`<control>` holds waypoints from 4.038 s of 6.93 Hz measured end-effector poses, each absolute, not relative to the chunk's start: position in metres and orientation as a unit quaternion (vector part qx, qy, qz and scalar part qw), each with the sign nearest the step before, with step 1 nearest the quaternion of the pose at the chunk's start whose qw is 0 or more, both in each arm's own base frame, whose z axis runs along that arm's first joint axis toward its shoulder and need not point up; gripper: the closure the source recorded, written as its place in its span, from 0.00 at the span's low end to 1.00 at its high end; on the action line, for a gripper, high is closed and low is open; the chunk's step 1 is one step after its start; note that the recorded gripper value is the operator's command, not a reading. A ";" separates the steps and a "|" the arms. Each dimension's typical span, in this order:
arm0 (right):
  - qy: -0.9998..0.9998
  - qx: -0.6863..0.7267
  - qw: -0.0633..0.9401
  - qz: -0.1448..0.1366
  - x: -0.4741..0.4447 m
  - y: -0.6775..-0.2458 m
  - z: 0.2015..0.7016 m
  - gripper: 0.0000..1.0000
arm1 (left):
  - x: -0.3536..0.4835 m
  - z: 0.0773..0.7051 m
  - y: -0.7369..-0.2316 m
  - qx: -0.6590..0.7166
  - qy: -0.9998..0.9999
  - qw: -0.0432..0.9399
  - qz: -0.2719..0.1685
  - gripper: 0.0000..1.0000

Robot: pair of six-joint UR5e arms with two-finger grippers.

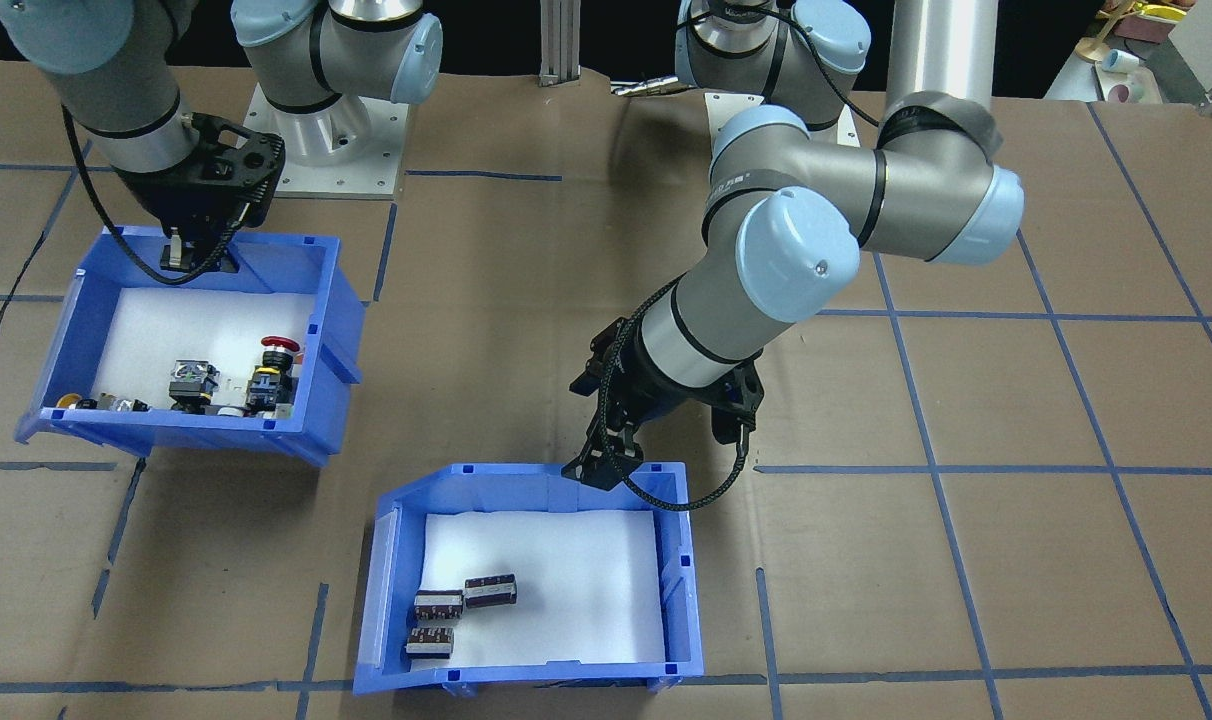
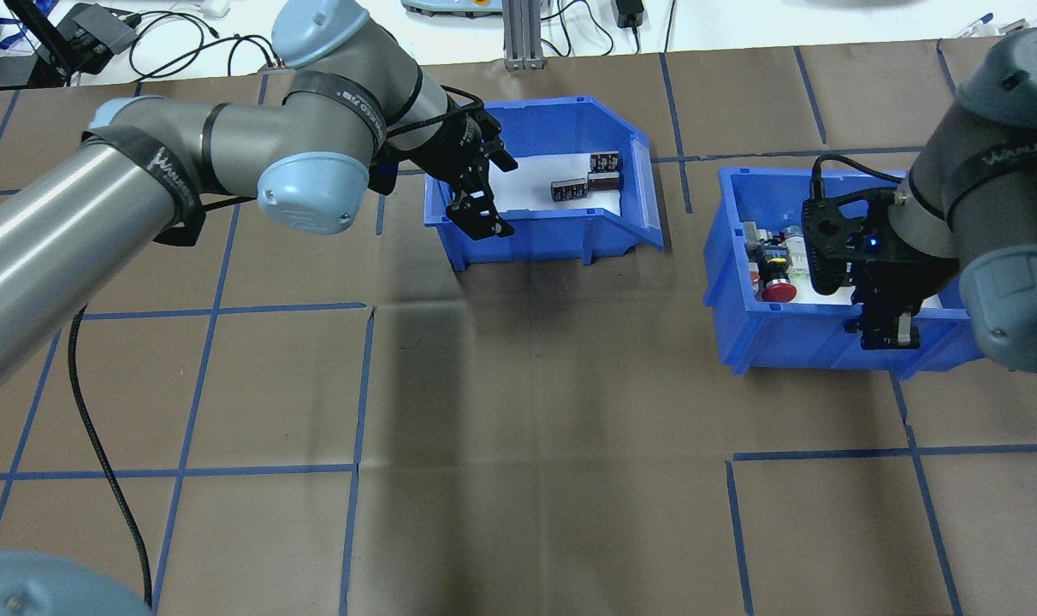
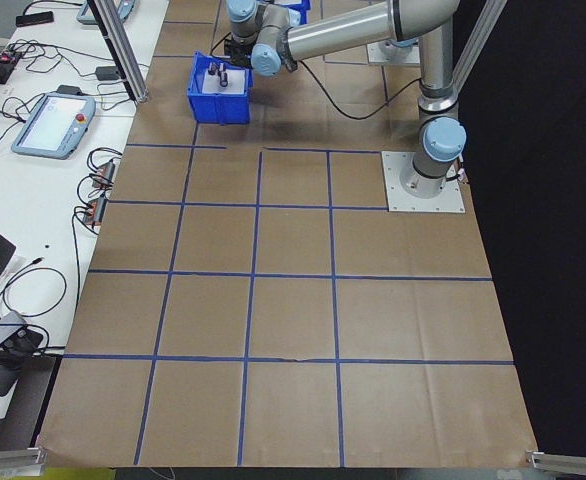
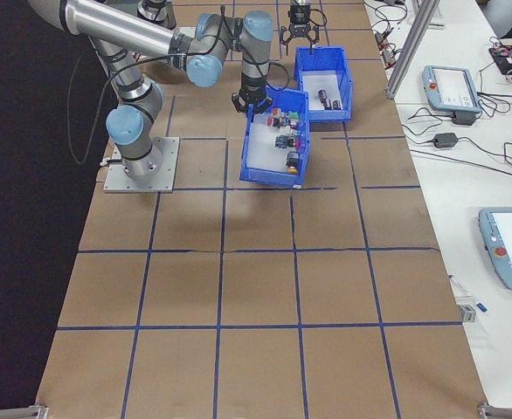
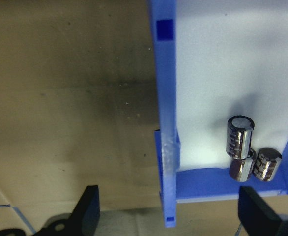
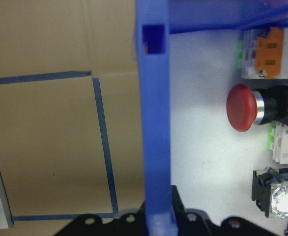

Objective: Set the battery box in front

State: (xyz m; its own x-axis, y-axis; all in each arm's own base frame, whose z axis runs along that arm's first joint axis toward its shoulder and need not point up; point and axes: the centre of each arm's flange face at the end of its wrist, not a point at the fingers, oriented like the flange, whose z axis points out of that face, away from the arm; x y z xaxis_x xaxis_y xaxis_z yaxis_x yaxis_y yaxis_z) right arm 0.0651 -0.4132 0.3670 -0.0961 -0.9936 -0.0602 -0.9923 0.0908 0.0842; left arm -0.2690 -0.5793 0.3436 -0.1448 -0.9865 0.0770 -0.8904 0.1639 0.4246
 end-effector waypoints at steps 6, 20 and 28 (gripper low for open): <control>-0.734 0.677 0.043 -0.021 0.224 -0.324 0.321 0.94 | -0.177 0.469 -0.480 0.117 -0.991 0.058 -0.037 0.01; -0.741 0.668 0.059 0.045 0.321 -0.291 0.309 0.00 | -0.122 0.520 -0.380 -0.053 -0.998 -0.020 0.020 0.01; -0.948 0.308 0.058 0.054 0.166 -0.441 0.426 0.00 | -0.120 0.529 -0.385 -0.050 -0.998 -0.016 0.026 0.01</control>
